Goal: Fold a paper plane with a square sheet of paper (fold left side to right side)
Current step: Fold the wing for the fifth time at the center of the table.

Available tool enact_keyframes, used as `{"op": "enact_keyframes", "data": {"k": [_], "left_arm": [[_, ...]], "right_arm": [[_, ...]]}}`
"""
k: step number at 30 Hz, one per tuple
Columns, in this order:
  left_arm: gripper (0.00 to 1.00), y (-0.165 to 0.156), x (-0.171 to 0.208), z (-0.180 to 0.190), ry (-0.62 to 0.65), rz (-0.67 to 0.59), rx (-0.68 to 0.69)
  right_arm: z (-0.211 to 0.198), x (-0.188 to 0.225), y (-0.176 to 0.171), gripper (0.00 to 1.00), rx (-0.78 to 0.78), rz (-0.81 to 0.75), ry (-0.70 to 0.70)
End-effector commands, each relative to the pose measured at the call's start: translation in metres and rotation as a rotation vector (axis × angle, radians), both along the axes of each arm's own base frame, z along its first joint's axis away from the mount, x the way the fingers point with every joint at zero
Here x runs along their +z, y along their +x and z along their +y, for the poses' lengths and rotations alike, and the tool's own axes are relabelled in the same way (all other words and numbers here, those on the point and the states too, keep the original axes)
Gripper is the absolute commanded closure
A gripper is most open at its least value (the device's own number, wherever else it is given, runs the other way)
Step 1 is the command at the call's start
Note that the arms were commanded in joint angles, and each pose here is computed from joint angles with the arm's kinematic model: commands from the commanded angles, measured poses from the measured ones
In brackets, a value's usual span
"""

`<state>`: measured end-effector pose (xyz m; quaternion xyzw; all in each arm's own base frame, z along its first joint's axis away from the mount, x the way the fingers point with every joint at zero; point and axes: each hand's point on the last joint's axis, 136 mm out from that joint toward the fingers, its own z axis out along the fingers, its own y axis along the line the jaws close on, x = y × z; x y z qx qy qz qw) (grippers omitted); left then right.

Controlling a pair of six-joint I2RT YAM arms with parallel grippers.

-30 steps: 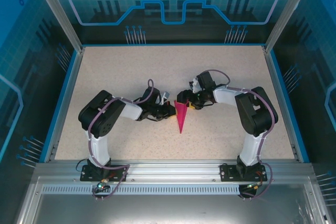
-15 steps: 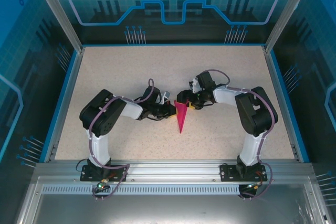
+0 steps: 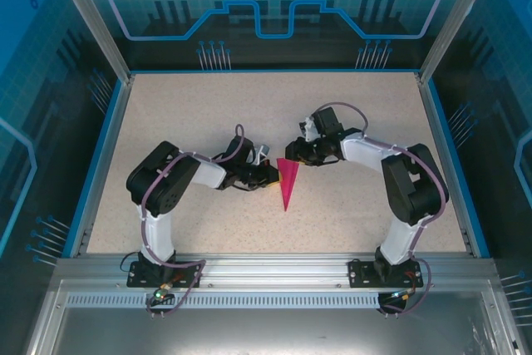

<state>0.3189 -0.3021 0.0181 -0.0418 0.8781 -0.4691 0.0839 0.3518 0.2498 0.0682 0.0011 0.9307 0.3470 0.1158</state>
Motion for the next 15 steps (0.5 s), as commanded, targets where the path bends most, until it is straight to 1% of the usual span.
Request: {"op": "enact_keyframes", "data": {"k": [1, 9, 15], "left_arm": [[1.0, 0.0, -0.024, 0.008, 0.074, 0.025, 0.01], [1.0, 0.0, -0.025, 0.008, 0.092, 0.026, -0.006], [1.0, 0.0, -0.027, 0.006, 0.097, 0.031, -0.018]], "right_arm": [[0.015, -0.007, -0.001, 0.71, 0.028, 0.027, 0.004], [0.009, -0.029, -0.007, 0.72, 0.035, 0.079, -0.081], [0.004, -0.037, -0.01, 0.72, 0.036, 0.094, -0.117]]}}
